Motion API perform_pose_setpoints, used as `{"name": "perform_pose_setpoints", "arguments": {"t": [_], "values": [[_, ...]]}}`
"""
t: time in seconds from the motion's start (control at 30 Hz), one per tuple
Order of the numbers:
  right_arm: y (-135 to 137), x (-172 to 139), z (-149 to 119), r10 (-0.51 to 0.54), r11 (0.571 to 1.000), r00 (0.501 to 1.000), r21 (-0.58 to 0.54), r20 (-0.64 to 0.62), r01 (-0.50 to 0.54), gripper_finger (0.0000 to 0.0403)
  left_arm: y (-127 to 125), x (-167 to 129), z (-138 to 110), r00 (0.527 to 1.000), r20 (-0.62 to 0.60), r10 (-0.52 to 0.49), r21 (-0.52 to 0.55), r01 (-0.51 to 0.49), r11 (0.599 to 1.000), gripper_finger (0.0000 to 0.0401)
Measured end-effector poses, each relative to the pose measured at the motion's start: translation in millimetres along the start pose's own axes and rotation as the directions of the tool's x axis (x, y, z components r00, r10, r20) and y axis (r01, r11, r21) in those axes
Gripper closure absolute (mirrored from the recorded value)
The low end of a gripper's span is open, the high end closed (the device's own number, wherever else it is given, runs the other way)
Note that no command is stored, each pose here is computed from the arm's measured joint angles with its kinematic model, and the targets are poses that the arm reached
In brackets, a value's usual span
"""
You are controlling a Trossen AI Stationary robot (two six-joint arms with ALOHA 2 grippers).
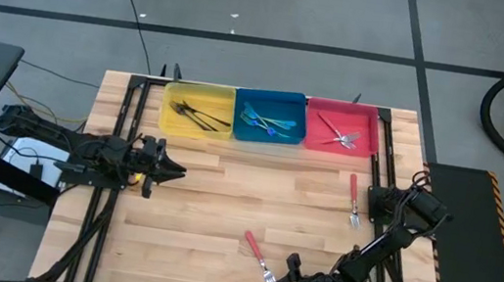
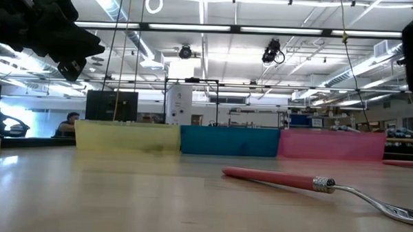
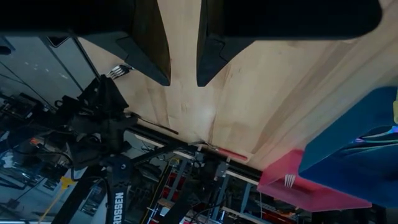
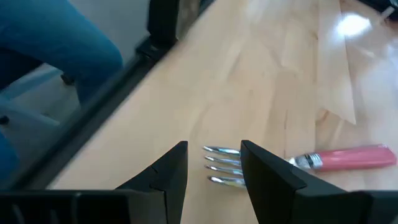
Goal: Sort silverware by color (type)
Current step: Put the bottom pink fork into the red bin
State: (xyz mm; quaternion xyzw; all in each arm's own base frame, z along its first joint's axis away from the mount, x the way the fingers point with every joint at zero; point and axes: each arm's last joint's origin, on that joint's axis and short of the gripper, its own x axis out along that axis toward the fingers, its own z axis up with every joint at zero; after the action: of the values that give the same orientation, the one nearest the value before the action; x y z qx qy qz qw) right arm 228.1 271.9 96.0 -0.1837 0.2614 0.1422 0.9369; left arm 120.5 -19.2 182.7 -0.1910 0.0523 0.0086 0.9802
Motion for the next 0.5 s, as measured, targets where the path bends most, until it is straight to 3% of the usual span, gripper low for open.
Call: {"name": "perform_pose_setpoints", "arguments": {"t": [0.5], "values": [[-17, 10, -3, 0.009, 0.999, 0.998, 0.031, -0.059, -0.007, 0.0247, 1, 0, -2, 1.0, -0.018, 0.008, 0.006, -0.008, 1.0, 0.0323]]}}
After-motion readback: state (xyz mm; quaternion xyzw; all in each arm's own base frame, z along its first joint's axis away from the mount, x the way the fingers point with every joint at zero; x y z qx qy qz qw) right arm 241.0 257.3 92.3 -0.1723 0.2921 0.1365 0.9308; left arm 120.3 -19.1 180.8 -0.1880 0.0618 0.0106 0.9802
